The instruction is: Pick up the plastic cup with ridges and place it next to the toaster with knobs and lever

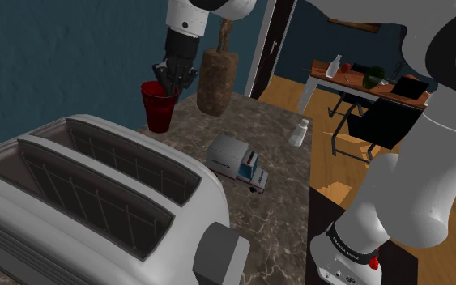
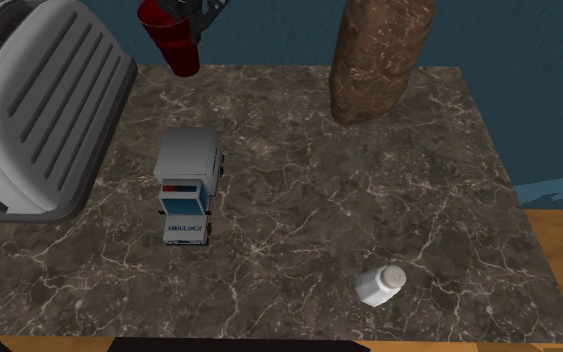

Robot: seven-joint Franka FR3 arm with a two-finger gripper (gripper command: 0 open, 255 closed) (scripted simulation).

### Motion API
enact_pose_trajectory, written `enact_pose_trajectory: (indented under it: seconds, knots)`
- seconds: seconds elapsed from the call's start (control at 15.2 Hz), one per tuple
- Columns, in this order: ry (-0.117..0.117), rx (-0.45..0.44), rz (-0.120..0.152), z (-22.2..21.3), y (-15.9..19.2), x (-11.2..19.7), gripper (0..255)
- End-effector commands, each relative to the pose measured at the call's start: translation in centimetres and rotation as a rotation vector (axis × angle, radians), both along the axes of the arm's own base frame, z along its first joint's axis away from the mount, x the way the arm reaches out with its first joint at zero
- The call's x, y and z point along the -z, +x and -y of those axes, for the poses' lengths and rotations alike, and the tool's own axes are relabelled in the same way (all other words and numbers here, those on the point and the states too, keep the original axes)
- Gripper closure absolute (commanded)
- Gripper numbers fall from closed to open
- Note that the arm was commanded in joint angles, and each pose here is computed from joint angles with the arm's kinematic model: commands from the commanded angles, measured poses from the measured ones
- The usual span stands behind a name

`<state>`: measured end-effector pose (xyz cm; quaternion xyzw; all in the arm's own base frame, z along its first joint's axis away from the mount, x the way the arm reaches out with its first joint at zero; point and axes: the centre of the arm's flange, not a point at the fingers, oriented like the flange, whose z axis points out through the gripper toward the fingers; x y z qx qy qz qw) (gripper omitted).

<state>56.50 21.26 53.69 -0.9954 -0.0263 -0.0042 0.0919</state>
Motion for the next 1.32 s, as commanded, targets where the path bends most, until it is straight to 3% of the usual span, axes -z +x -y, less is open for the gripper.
enact_pose_trajectory:
  seconds: [0.0,0.92,1.25]
  knots:
    - [0.0,0.0,0.001,0.1,-0.1,1.1,255]
    - [0.0,0.0,0.001,0.1,-0.1,8.4,255]
    - [0.0,0.0,0.001,0.1,-0.1,8.4,255]
